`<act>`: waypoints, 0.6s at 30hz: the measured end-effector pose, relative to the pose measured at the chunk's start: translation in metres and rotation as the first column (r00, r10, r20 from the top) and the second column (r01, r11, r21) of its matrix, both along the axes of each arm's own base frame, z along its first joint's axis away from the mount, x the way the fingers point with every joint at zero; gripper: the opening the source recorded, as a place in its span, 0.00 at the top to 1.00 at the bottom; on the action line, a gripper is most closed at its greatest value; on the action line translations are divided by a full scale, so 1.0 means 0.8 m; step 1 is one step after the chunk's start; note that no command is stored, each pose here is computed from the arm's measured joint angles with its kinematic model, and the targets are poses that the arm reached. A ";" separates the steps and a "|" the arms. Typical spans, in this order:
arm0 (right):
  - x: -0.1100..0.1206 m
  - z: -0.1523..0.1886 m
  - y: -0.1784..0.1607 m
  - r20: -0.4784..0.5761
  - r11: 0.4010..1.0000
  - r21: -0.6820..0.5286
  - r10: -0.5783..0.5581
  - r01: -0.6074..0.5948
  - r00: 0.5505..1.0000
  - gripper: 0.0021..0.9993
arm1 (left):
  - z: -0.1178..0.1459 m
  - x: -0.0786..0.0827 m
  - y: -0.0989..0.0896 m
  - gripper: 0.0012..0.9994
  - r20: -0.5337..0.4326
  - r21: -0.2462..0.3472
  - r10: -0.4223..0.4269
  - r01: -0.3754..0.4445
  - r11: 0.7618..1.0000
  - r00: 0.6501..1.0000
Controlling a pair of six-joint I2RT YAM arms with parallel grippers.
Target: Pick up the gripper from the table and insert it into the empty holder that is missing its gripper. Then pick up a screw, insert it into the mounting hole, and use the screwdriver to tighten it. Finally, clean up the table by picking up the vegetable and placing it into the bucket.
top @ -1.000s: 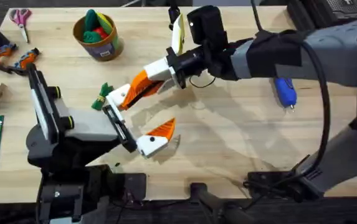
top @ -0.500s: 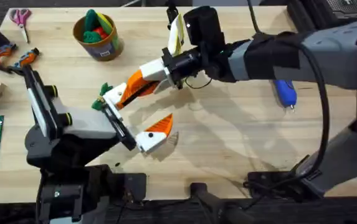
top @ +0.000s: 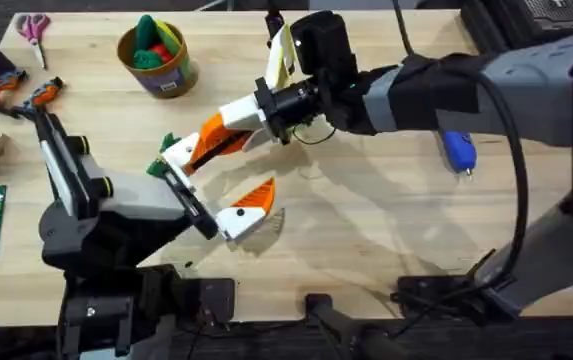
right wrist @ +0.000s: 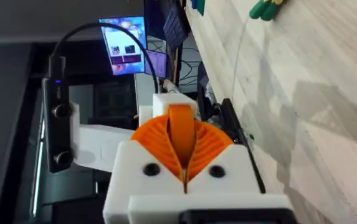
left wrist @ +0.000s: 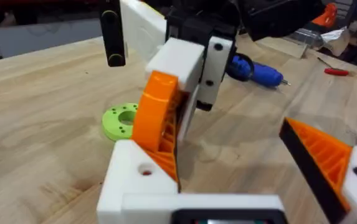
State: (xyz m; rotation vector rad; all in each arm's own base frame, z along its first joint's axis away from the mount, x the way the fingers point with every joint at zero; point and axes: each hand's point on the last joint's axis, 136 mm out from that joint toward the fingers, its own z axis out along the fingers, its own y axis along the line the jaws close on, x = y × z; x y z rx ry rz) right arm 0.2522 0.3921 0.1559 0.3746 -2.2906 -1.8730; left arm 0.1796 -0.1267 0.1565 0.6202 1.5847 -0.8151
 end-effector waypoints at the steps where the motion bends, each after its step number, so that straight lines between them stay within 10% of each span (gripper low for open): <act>1: 0.000 0.000 0.000 0.002 1.000 0.000 -0.001 0.001 1.000 0.99 | -0.001 0.000 0.000 0.01 -0.004 -0.001 0.001 -0.001 1.000 1.000; 18: -0.001 0.009 0.002 0.039 0.999 0.037 0.019 -0.020 0.999 0.99 | 0.000 0.001 0.001 0.01 0.022 0.020 0.005 -0.006 1.000 1.000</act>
